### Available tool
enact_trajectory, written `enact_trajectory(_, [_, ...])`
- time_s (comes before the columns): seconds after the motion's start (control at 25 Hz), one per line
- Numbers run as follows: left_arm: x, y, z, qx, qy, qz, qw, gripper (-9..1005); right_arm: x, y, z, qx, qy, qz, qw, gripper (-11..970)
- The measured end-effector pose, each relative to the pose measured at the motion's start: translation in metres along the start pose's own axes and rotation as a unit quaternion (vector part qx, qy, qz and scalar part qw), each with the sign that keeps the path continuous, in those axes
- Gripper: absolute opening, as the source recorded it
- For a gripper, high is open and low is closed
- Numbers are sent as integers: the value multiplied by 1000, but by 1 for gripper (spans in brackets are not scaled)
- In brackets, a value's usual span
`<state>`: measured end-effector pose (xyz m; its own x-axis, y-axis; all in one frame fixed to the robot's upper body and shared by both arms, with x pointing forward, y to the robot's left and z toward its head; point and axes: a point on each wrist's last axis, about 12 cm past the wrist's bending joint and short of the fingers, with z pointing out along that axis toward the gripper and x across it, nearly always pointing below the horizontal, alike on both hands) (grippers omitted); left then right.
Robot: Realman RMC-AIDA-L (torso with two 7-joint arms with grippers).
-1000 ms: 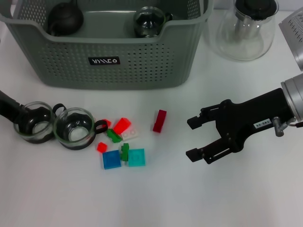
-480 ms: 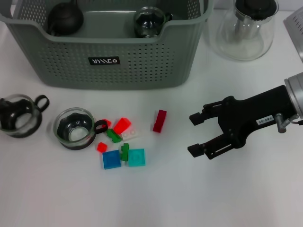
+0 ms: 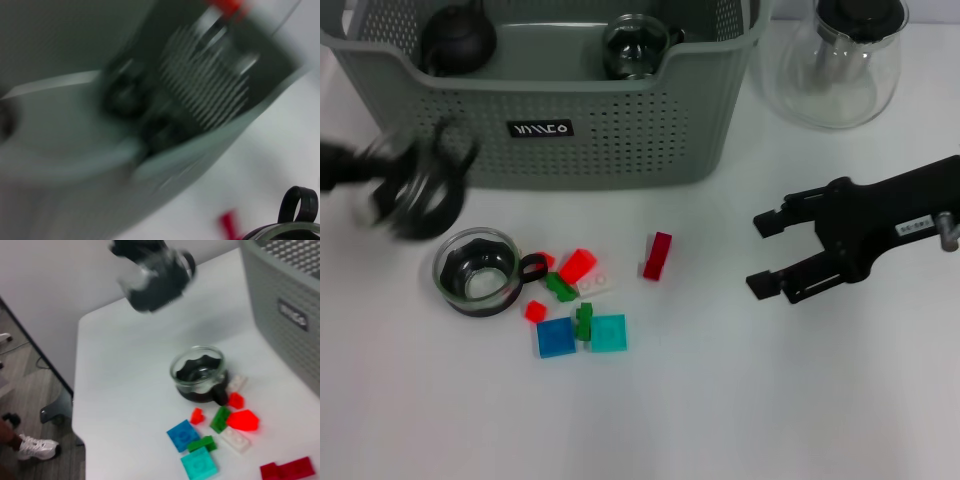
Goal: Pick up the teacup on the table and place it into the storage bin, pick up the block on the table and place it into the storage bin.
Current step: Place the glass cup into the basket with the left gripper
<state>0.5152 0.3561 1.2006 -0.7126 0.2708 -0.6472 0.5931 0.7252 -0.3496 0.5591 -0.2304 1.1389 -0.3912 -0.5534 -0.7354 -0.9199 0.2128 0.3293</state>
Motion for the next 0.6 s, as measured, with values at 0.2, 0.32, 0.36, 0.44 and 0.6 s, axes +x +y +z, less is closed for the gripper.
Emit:
enact_trajectory(0.2, [-34,-18,8,146,-97,32,984,44,2,-3,-8,9,-2,23,1000,931])
enact_trajectory(0.32, [-61,-29,13,198,-133,68,969,44,2,-5,-10,13,-1,37,999,930])
enact_trajectory(0.36, [-74,-33,15,204,-144,82,965,44,2,-5,-11,14,-1,41,999,930])
enact_trajectory(0.44, [-96,-35,20,185,-155,95,966,44,2,-5,-11,14,-1,47,999,930])
enact_trajectory(0.6, [-145,-28,38,77,-142,83,983,44,5,-5,-11,15,-2,57,998,931])
